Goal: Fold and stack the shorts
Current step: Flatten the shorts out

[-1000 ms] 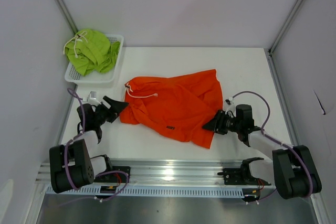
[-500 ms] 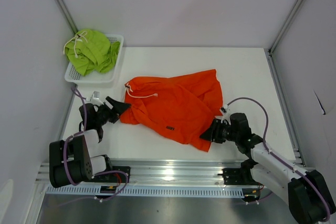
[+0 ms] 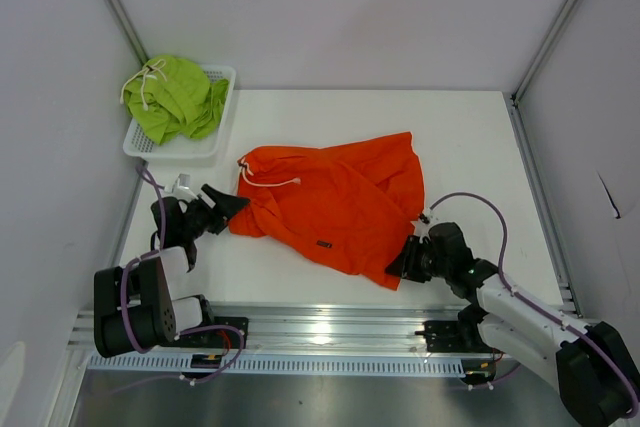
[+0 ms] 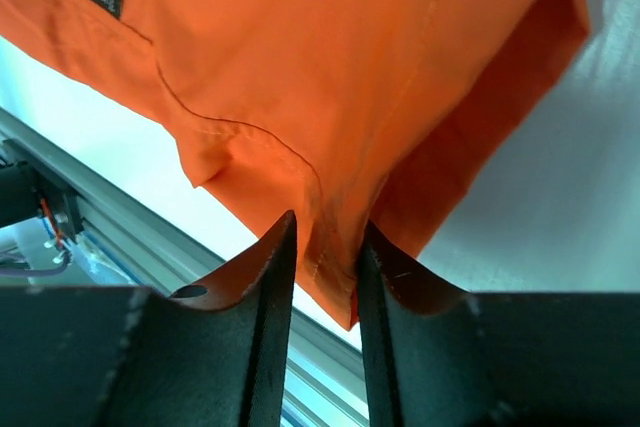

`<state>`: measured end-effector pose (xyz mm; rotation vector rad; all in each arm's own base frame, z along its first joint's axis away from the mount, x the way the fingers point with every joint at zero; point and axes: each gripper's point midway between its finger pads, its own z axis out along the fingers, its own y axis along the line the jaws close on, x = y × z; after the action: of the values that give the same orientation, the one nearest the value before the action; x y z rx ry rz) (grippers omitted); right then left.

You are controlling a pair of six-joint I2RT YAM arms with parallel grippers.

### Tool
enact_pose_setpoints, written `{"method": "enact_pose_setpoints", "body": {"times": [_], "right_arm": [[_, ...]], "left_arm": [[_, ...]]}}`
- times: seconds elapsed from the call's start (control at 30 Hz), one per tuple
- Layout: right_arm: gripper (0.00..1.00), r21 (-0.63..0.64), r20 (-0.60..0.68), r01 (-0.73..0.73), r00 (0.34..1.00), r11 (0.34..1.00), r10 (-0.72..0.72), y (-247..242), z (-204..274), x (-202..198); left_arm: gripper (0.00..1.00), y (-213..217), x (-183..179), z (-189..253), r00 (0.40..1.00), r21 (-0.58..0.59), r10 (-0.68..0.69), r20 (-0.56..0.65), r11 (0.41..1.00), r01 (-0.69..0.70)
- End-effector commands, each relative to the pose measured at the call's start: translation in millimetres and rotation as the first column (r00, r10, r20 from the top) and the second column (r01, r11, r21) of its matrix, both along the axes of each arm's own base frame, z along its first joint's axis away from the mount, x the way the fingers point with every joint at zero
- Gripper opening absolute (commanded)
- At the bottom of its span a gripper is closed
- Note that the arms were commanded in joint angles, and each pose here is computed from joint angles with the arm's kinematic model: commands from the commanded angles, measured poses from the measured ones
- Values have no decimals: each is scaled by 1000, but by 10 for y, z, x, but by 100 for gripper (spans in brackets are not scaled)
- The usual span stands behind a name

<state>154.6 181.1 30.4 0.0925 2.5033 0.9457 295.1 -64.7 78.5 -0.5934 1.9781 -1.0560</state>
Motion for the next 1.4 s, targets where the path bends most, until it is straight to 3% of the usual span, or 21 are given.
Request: {"method": "enact_pose_setpoints", "body": {"times": [0.0,0.1,0.2,0.27,0.47,0.67,0.7,0.8,0.9,0.93,1.0,1.37], "right_arm": [[30,-26,6,49,999,998,-49,-54,-14,29],[24,-33,16,76,997,997,-75,-89,1,55],[7,-44,31,108,994,993,-107,-130,34,96],[1,-50,41,123,992,991,-121,-148,77,126],[0,-68,79,145,987,987,-140,-189,216,197],[0,-70,123,166,980,984,-156,-213,374,298],[0,-67,143,171,977,983,-160,-221,453,348],[0,-74,173,194,968,978,-179,-286,613,449],[0,-66,197,215,960,974,-199,-363,760,532],[0,-46,221,226,952,973,-211,-407,891,605],[0,-20,243,233,944,972,-221,-458,1035,667],[0,64,317,448,838,892,-443,-1243,1469,862]], "left_arm": [[77,-37,41,106,997,23,-41,63,999,40],[74,-32,45,107,997,23,-39,65,999,38],[73,-35,46,109,997,26,-42,66,999,40],[74,-35,52,112,997,25,-43,66,999,42],[71,-35,55,101,997,24,-46,66,999,45],[37,-57,70,142,994,17,-59,97,998,58],[23,-72,100,232,988,12,-69,139,998,68],[0,-142,118,444,969,-38,-95,230,994,106],[0,-206,61,668,946,-106,-97,308,985,135],[0,-224,26,830,913,-88,-110,392,984,156],[0,-246,-42,981,888,-100,-111,446,980,173],[0,-189,-254,1475,800,-154,-71,595,967,201]]}}
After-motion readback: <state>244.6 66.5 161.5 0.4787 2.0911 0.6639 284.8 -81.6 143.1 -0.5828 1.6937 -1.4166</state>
